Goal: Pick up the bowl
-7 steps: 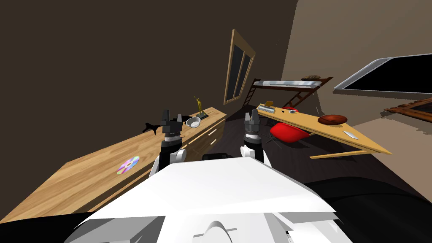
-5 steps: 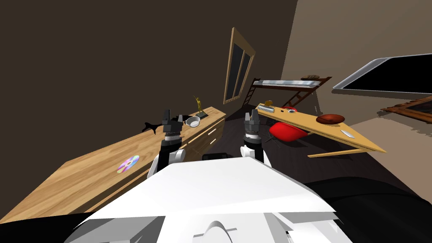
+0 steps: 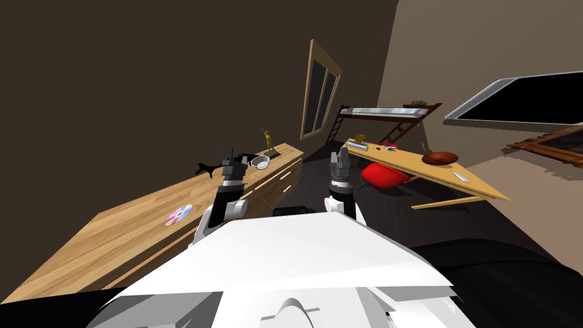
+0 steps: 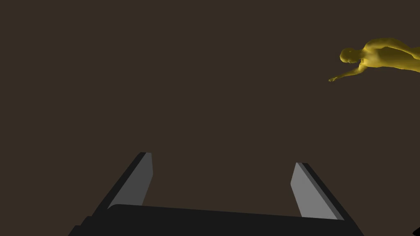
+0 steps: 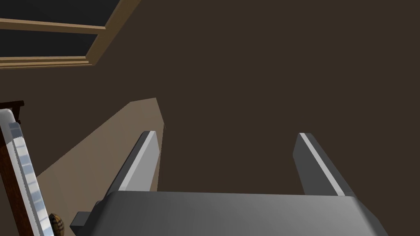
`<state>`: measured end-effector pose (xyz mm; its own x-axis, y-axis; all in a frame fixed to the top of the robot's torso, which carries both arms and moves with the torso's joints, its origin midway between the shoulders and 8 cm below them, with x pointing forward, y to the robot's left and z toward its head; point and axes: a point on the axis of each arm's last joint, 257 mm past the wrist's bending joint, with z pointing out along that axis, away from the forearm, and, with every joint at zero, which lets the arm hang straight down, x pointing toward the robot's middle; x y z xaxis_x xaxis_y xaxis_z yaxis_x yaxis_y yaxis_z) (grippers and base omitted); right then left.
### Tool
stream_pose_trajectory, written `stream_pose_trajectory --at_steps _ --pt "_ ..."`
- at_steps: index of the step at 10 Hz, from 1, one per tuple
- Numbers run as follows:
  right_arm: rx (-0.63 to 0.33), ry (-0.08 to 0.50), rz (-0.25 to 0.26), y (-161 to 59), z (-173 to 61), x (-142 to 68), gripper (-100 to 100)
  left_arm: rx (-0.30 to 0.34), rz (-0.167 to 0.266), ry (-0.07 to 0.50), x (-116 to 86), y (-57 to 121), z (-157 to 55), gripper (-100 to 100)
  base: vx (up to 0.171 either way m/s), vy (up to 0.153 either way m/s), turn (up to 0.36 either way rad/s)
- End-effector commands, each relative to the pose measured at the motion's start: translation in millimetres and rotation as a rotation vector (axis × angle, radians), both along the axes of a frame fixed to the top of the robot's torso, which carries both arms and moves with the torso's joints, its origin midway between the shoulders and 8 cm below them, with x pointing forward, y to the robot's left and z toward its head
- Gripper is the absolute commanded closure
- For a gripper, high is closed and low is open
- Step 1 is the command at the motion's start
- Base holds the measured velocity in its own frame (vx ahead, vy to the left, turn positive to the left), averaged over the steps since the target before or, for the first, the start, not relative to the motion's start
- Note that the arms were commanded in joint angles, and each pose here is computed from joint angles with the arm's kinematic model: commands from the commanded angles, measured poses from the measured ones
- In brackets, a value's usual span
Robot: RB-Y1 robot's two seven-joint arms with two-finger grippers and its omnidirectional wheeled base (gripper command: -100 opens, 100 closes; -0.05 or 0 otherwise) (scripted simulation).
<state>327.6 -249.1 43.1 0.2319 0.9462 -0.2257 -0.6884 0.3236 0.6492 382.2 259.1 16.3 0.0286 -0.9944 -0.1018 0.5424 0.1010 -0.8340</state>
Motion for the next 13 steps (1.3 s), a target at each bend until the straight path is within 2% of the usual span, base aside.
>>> stream_pose_trajectory --at_steps 1,6,13 --pt "0.000 0.000 0.000 0 0 0 0 -0.001 0.009 0.042 9 4.1 -9 -100 -0.059 0.006 -0.007" --pt "0.000 0.000 0.000 0 0 0 0 0.002 0.036 0.138 29 22.3 -23 -100 -0.054 -0.003 -0.007" --pt "0.000 0.000 0.000 0 0 0 0 -0.010 0.077 0.266 47 42.1 -47 -100 -0.043 0.002 -0.004"
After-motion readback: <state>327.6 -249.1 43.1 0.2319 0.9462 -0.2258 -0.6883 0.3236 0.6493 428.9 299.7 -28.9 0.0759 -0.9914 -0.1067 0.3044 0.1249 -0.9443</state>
